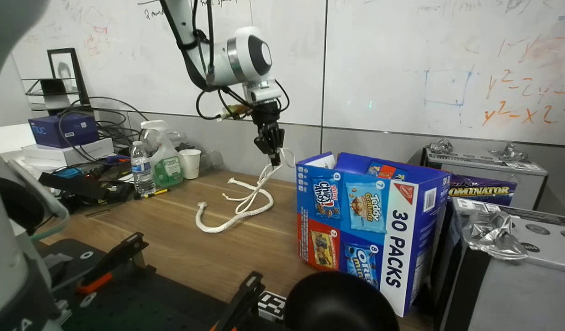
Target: Place the white ropes inside the blue box
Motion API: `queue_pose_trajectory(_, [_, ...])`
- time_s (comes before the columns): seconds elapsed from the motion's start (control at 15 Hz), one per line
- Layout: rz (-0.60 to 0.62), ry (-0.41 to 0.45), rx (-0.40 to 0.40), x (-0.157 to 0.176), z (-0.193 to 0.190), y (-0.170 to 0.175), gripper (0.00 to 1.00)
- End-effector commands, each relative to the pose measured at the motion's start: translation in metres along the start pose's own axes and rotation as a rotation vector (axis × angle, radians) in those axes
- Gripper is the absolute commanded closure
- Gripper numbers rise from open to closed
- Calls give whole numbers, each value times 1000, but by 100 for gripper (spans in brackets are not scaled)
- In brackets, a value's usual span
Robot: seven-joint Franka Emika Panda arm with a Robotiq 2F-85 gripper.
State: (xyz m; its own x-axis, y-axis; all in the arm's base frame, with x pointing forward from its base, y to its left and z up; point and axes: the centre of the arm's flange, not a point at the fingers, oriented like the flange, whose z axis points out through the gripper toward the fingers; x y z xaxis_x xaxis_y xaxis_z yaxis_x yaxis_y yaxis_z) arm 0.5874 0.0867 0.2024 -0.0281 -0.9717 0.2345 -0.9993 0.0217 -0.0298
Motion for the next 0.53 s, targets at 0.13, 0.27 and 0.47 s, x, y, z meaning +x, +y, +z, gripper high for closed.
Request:
queue_pose_trajectory(0.13, [67, 155, 76, 20, -126, 45, 99])
queue_pose_trajectory(0.27, [104, 202, 99, 32, -167, 57, 99])
queue_pose_trajectory(0.47, [124, 251, 124, 55, -224, 72, 99])
